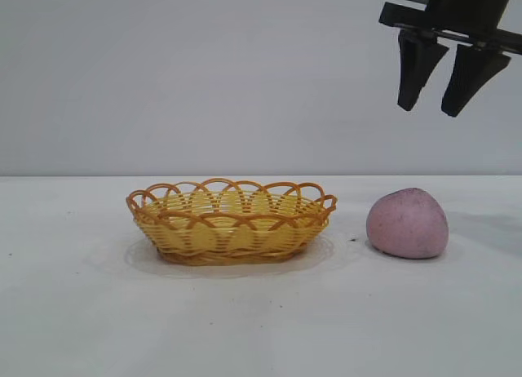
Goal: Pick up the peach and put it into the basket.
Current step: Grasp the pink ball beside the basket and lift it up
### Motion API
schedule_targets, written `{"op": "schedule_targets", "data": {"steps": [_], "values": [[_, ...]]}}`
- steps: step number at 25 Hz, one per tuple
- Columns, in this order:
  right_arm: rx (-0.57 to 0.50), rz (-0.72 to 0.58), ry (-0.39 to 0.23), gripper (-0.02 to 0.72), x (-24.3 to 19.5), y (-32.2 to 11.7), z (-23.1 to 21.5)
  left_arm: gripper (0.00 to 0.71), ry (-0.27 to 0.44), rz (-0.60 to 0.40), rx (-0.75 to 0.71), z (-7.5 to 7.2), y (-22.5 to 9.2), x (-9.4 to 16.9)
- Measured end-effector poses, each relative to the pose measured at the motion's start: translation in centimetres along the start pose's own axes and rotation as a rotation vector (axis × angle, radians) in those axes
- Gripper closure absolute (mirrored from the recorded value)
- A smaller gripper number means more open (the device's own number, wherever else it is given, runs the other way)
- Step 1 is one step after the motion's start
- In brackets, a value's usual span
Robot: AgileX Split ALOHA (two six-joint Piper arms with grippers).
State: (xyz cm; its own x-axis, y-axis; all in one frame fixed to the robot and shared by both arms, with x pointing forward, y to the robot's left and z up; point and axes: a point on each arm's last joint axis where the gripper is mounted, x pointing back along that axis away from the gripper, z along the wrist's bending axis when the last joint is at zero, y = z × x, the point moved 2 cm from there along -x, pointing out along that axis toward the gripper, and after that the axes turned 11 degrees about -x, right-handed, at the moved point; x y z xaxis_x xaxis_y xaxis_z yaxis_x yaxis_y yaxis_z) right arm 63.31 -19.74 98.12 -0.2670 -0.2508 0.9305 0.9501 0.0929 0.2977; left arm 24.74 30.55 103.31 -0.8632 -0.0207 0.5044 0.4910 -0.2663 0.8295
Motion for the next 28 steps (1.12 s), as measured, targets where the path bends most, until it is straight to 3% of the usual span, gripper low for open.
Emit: {"op": "schedule_targets", "data": {"steps": [10,19,28], "values": [[0.04,0.217,-0.003,0.285,0.0,-2.6,1.3,0.373,0.0,0.0,0.0,0.0,0.0,0.0],[0.112,0.255,-0.076,0.31,-0.8,-4.1,5.9,0.373,0.0,0.0,0.0,0.0,0.0,0.0],[0.08,0.346,-0.098,0.31,-5.0,-4.7,5.5,0.373,0.0,0.0,0.0,0.0,0.0,0.0]]}}
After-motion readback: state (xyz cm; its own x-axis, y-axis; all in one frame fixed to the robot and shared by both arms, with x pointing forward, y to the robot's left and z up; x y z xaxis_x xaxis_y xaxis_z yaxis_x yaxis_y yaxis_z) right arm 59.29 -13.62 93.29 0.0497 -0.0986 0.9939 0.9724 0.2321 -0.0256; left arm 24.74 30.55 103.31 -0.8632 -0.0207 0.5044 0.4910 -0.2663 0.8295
